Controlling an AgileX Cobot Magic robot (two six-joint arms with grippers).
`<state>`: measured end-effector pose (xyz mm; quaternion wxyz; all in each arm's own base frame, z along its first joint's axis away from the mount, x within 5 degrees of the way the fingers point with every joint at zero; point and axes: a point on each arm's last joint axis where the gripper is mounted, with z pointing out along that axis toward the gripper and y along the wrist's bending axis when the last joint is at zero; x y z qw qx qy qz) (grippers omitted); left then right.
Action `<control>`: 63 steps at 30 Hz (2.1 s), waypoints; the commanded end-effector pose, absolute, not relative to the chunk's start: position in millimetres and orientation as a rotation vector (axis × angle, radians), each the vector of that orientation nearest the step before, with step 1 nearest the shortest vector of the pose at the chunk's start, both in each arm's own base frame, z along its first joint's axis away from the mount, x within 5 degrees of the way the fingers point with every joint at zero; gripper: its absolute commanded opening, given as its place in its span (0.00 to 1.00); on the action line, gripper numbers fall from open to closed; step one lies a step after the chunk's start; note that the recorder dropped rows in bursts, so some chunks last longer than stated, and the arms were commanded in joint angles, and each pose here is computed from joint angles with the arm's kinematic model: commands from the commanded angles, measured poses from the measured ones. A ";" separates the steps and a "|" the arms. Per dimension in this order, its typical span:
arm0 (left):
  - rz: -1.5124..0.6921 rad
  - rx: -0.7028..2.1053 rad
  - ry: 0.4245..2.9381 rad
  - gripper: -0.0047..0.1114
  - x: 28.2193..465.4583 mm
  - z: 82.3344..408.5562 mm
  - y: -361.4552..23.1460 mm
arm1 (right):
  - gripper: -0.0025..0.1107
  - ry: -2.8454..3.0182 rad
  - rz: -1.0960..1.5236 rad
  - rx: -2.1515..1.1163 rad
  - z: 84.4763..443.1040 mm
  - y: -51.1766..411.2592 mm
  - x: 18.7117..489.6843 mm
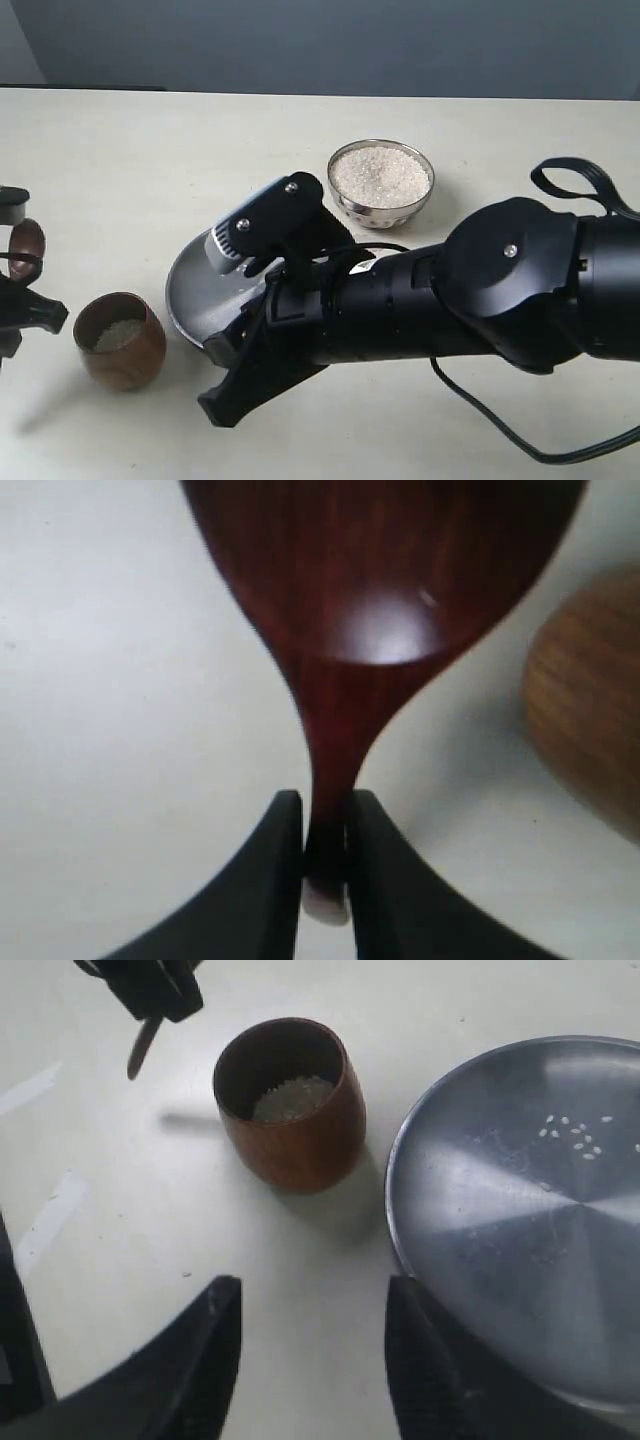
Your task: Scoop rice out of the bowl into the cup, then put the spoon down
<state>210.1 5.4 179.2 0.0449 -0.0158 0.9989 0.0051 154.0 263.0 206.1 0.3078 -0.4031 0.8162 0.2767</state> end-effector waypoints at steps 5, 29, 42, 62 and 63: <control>-0.062 -0.120 3.107 0.04 216.1 164.4 0.1 | 0.42 2.154 0.738 -1.056 208.7 263.0 153.8; -0.326 -0.242 3.318 0.04 221.4 177.0 -14.7 | 0.42 2.205 0.799 -1.006 208.6 264.0 151.2; -0.295 -0.455 3.282 0.04 242.1 139.6 -13.7 | 0.42 2.217 0.813 -0.981 208.9 264.2 151.2; -0.166 -0.379 3.318 0.21 237.2 119.0 -6.6 | 0.42 2.223 0.835 -1.000 208.7 264.8 149.0; -0.155 -0.365 3.312 0.28 237.1 120.8 -5.9 | 0.42 2.223 0.835 -1.000 208.7 264.8 149.0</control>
